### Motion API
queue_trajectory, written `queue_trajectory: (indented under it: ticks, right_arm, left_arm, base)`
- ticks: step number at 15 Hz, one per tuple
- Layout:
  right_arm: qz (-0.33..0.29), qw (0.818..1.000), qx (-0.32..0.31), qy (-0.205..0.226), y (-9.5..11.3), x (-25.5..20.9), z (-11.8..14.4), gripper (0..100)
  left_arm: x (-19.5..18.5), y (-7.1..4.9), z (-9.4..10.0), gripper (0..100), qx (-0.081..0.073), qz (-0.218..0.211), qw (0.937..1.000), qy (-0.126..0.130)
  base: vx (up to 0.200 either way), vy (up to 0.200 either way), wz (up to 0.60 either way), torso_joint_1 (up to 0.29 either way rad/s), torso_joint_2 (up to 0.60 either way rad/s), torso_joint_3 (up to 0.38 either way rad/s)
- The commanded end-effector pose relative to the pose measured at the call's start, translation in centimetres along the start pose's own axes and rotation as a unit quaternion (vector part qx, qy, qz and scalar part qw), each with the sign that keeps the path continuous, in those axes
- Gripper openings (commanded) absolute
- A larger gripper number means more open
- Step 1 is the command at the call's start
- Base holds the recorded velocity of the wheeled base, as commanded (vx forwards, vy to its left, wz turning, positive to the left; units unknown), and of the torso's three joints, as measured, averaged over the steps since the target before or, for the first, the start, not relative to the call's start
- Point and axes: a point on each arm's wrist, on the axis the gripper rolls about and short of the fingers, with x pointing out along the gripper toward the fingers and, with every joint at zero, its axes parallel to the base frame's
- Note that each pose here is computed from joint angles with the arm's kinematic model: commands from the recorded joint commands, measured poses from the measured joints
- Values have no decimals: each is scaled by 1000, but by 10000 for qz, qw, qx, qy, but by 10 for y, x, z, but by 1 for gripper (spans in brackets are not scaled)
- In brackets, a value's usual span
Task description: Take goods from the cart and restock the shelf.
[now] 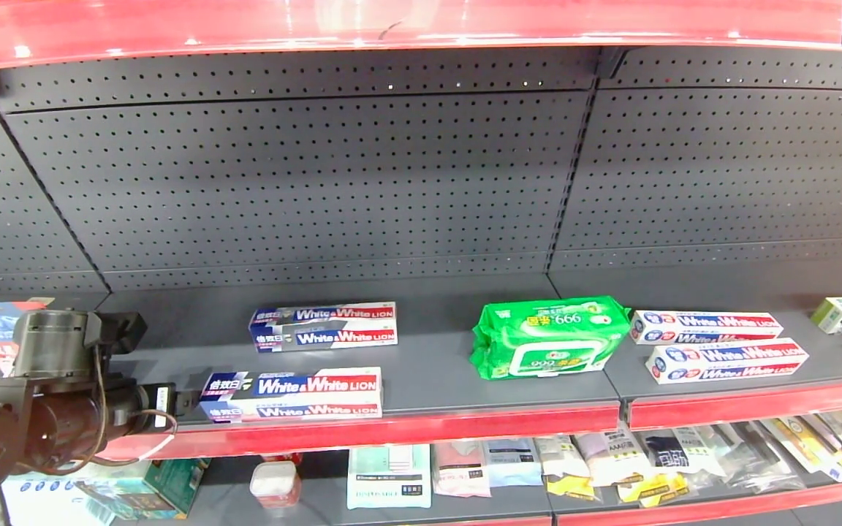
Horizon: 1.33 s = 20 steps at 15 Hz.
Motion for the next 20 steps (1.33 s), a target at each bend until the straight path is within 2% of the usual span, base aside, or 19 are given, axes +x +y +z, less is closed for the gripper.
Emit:
queue_trajectory:
  ticks: [1, 10, 16, 20]
  right_arm:
    - [0, 10000, 0, 7, 0, 0, 0, 100]
    - [0, 10000, 0, 7, 0, 0, 0, 100]
    - [0, 10000, 0, 7, 0, 0, 0, 100]
    - [0, 10000, 0, 7, 0, 0, 0, 100]
  left_arm:
    - [-1, -2, 0, 100, 34, -34, 10000, -13]
    - [-1, -5, 0, 100, 72, -72, 9999, -10]
    - [0, -13, -1, 100, 180, -179, 9997, 9]
    - [-1, -14, -1, 100, 152, -183, 9997, 1]
  base:
    - [0, 0, 0, 0, 0, 0]
    - [0, 0, 0, 0, 0, 0]
    - [0, 0, 0, 0, 0, 0]
    - [0, 0, 0, 0, 0, 0]
